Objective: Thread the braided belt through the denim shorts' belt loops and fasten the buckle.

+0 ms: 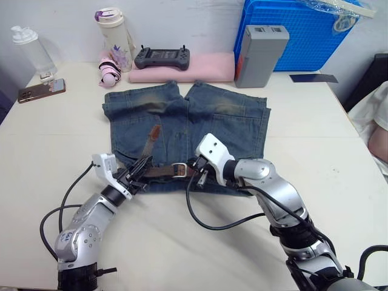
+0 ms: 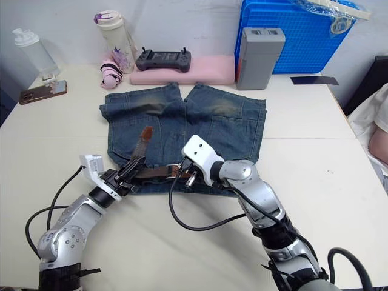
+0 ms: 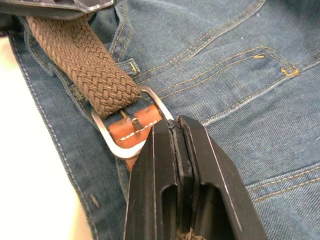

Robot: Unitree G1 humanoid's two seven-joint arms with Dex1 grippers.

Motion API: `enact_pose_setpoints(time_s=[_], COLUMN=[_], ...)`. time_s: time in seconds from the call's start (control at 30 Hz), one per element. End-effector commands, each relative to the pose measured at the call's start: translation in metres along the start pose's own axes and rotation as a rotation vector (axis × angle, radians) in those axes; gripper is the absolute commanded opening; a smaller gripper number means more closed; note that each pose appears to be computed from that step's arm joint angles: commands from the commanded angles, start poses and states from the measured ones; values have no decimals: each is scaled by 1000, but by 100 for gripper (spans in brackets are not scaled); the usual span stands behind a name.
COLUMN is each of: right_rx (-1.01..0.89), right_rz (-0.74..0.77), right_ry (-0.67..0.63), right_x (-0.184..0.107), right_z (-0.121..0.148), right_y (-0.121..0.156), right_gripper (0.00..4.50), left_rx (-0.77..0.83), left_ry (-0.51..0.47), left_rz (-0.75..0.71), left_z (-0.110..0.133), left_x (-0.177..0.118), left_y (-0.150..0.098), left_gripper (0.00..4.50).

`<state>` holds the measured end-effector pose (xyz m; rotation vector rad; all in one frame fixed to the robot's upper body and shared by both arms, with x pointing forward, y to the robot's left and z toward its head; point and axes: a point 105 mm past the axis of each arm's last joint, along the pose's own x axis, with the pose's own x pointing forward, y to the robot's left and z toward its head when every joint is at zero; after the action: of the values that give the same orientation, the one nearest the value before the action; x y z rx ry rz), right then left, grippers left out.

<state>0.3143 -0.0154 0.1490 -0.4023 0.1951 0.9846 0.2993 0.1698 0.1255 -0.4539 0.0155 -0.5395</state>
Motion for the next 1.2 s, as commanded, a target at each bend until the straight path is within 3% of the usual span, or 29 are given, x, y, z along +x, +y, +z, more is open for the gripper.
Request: enact_pose_setpoints(time_s=[0.03,0.57,0.93,1.2], right_rx=[-35,-151,-230,-187], right_rz=[16,99,170,158], right_ry=[-31,4,129,-8], right_x=[2,28,35,17], right_z=[11,17,-1,38], right_y=[7,27,35,16], right_gripper=[3,3,3,3], left_rx=[21,29,35,42], left_ry=[-12,-17,-16,-13], left_rz=[-2,5,-3,2], left_z=[3,3,1,2], left_x=[-1,2,6,4], left_y=[-2,-2,-5,-2], left_gripper=[0,0,0,0])
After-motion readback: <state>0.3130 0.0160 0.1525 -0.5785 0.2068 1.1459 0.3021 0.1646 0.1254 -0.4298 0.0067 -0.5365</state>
